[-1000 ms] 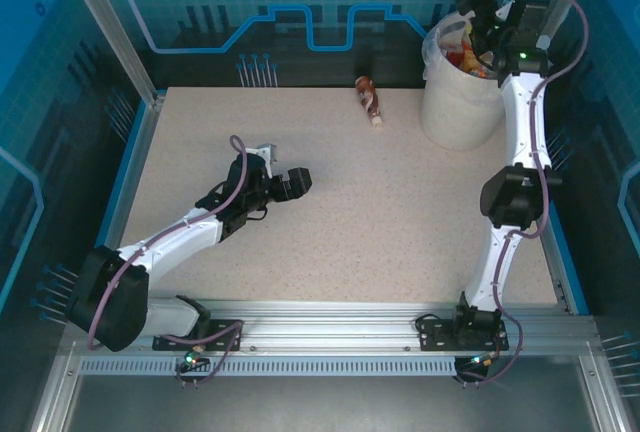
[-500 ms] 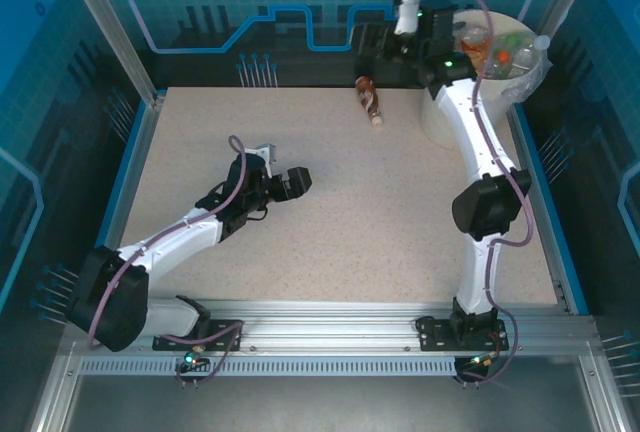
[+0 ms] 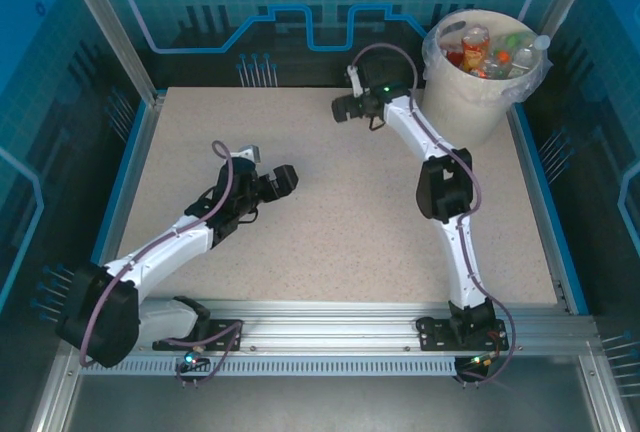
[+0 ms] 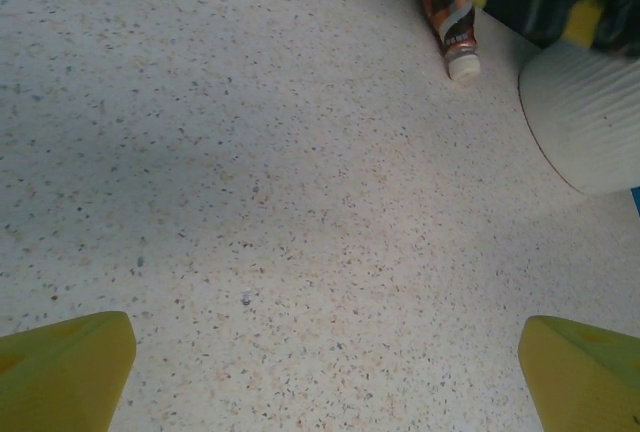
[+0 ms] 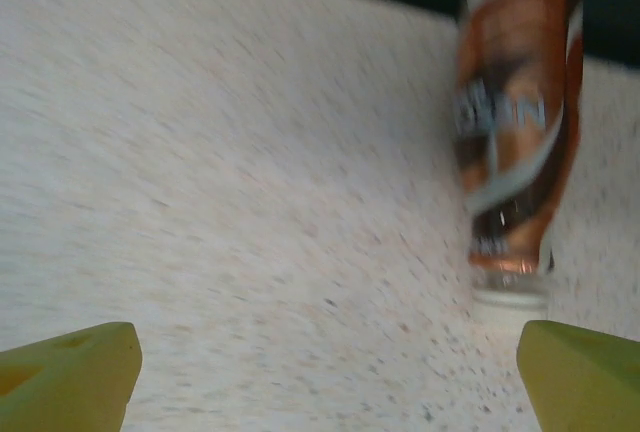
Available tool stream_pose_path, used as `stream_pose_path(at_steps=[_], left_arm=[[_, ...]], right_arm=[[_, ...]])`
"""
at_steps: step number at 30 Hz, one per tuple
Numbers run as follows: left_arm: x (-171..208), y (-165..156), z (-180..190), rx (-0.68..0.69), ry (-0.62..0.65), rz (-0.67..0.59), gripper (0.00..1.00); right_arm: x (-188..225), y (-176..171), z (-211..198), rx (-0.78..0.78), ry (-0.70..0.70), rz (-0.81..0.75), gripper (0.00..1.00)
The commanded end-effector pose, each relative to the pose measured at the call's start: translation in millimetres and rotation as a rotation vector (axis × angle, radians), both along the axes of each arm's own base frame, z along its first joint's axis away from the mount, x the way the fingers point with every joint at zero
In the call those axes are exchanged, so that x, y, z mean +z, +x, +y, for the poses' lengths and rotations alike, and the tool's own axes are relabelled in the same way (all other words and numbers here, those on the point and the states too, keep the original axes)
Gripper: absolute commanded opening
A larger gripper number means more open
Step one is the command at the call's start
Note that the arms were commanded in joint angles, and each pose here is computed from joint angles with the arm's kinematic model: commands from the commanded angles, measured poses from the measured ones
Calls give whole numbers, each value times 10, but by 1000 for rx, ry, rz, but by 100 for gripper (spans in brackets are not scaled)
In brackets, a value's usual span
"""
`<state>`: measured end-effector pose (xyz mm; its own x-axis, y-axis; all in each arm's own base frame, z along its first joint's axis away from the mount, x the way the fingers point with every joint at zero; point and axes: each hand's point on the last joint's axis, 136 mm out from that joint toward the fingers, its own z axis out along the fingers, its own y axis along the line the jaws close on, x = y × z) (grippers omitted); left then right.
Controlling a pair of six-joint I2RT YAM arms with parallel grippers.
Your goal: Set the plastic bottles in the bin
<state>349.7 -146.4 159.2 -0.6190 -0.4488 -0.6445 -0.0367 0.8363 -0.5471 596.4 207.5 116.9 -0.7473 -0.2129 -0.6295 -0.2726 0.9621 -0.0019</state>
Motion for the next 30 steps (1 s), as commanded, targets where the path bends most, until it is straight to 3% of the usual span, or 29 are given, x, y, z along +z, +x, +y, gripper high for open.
stream_pose_path(at_steps=[1, 11, 16, 22, 30], left_arm=[[-48, -41, 119, 47, 6, 16, 99], [-145, -42, 162, 62, 14, 41, 99], [-173, -38, 216, 75, 31, 46, 99], [-223, -13, 280, 95, 37, 57, 99], [-255, 12, 283, 94, 33, 72, 99]], right_arm=[[-148, 45, -382, -112, -116, 35, 96], [-621, 307, -570, -155, -145, 56, 80], [-651, 397, -728, -207, -70, 69, 71], [-881, 258, -652, -161, 36, 188, 60], [-885, 259, -600, -134, 57, 191, 44]])
